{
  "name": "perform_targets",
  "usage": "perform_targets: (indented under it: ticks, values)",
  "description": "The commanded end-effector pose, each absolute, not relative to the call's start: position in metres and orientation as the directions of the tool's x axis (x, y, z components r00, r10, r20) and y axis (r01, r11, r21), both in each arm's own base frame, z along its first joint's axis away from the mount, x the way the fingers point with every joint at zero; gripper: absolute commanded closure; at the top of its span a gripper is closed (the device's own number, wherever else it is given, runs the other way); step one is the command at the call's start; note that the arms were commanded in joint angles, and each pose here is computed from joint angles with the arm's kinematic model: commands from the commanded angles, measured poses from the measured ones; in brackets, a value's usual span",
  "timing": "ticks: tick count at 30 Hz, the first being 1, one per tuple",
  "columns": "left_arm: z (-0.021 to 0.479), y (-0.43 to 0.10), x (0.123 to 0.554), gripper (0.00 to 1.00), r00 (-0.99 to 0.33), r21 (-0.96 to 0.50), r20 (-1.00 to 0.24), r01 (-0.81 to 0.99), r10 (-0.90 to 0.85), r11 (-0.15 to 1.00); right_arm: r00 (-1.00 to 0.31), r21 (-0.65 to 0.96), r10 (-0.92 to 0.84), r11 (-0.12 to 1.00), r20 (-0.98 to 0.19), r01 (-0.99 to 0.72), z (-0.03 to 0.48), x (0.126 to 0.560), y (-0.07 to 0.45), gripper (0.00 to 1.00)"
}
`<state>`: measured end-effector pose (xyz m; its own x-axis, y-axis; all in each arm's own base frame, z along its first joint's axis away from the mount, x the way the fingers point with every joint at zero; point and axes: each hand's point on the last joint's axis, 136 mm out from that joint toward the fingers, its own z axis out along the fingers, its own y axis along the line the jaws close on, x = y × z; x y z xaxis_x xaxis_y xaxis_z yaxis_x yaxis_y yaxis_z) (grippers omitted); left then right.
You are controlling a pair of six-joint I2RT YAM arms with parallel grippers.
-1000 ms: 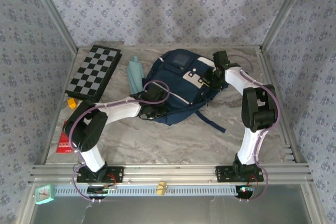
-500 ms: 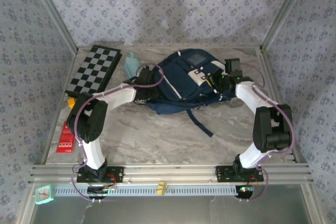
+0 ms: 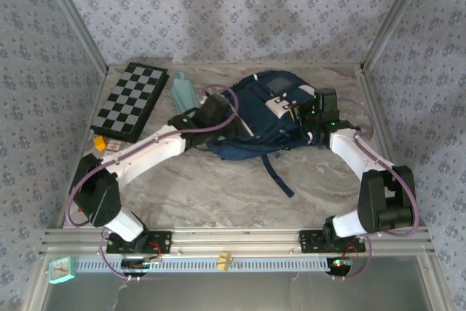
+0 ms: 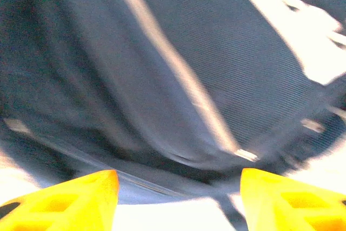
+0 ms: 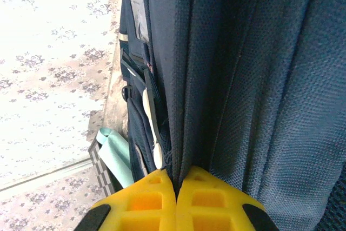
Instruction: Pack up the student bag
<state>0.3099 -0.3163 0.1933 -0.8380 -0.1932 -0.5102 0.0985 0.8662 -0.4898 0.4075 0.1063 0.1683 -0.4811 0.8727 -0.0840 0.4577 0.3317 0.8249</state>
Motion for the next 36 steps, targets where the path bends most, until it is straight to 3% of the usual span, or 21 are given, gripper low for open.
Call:
perform_targets:
  ticks: [1, 7, 10, 22, 30, 36]
  values:
    - [0.198, -0.36, 0.296, 0.38, -0.867, -0.557, -0.457, 0.106, -0.198, 0.824, -0.424, 0.927, 0.899, 0.242, -0.104, 0.287, 0.235, 0.422, 0.108, 1.0]
    - [0.19, -0.446, 0.285, 0.36, -0.877, -0.565, -0.473, 0.23, -0.083, 0.793, -0.397, 0.939, 0.914, 0.206, -0.084, 0.276, 0.249, 0.415, 0.104, 1.0]
    - [0.172, -0.457, 0.296, 0.37, -0.886, -0.537, -0.458, 0.214, -0.069, 0.816, -0.37, 0.941, 0.926, 0.187, -0.073, 0.281, 0.253, 0.411, 0.094, 1.0]
    - [0.174, -0.428, 0.365, 0.39, -0.752, -0.371, -0.656, 0.393, 0.062, 0.841, -0.364, 0.962, 0.931, 0.11, -0.012, 0.25, 0.268, 0.403, 0.095, 1.0]
    - [0.179, -0.435, 0.33, 0.41, -0.84, -0.431, -0.543, 0.284, 0.005, 0.856, -0.34, 0.951, 0.94, 0.115, -0.012, 0.285, 0.254, 0.411, 0.098, 1.0]
    - [0.165, -0.437, 0.332, 0.46, -0.837, -0.301, -0.543, 0.262, 0.06, 0.917, -0.34, 0.946, 0.94, 0.121, -0.013, 0.3, 0.247, 0.411, 0.1, 1.0]
